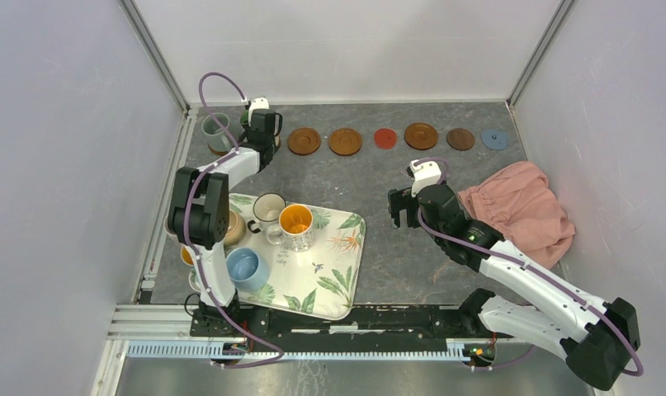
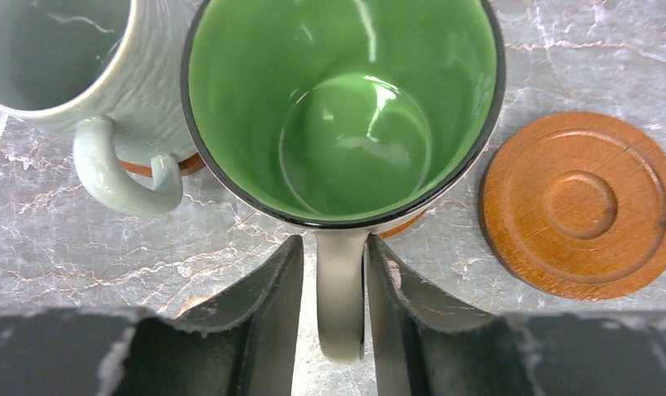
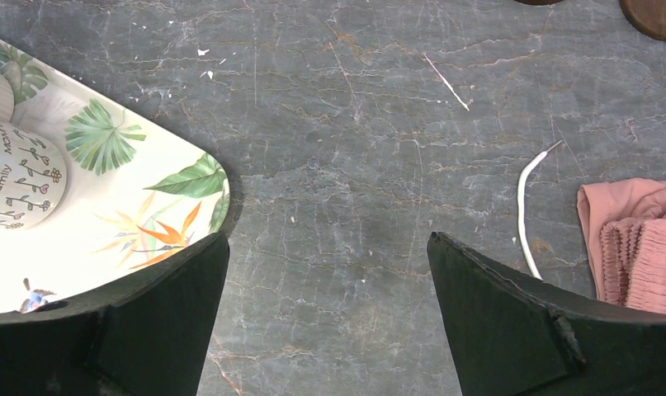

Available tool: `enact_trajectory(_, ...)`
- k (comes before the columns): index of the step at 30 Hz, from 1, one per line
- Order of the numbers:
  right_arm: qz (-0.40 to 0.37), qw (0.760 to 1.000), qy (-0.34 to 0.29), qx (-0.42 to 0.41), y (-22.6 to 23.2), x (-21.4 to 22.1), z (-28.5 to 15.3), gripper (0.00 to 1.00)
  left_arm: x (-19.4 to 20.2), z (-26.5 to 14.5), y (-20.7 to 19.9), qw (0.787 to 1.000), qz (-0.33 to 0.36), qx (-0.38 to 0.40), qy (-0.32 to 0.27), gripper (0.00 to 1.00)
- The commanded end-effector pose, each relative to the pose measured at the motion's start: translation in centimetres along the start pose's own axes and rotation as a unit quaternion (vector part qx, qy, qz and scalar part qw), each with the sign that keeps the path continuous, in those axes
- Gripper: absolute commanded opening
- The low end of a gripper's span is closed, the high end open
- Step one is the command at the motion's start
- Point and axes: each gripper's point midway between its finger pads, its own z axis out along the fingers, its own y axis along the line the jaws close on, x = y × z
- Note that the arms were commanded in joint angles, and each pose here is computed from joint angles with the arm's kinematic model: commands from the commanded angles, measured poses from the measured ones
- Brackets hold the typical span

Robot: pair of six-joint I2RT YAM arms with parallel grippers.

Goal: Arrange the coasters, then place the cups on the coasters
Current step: Place the cup on the coaster, then pick up the cup from the tray.

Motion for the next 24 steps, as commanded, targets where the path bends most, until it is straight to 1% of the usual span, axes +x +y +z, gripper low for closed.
enact_trajectory(1, 0.003, 1.000, -0.027, -0.010, 0.3, -1.2, -0.3, 0.98, -4.4, -2.0, 1.0, 0.998, -0.029, -0.007, -0.054, 0.45)
enact_trajectory(9, 0.002, 0.999, -0.032, -0.013, 0.4, -1.4, -0.4, 0.98, -5.7, -4.0, 1.6, 0.998, -0.036, -0.004, -0.060, 0.66)
enact_trajectory(14, 0.001, 0.999, -0.035, -0.010, 0.3, -1.3, -0.3, 0.98, -6.5, -6.6, 1.4, 0.996, -0.060, 0.031, -0.061, 0.84)
enact_trajectory(17, 0.001, 0.999, -0.034, -0.008, 0.3, -1.1, 0.0, 0.98, -5.6, -8.3, 0.9, 0.995, -0.072, 0.056, -0.043, 0.95)
enact_trajectory(19, 0.002, 0.999, -0.031, -0.007, 0.3, -0.9, 0.2, 0.98, -4.9, -9.5, 0.6, 0.994, -0.079, 0.070, -0.034, 0.99)
enact_trajectory(24, 0.002, 1.000, -0.031, -0.003, 0.2, -0.9, 0.3, 0.98, -3.3, -13.4, -0.6, 0.991, -0.081, 0.102, -0.016, 1.00)
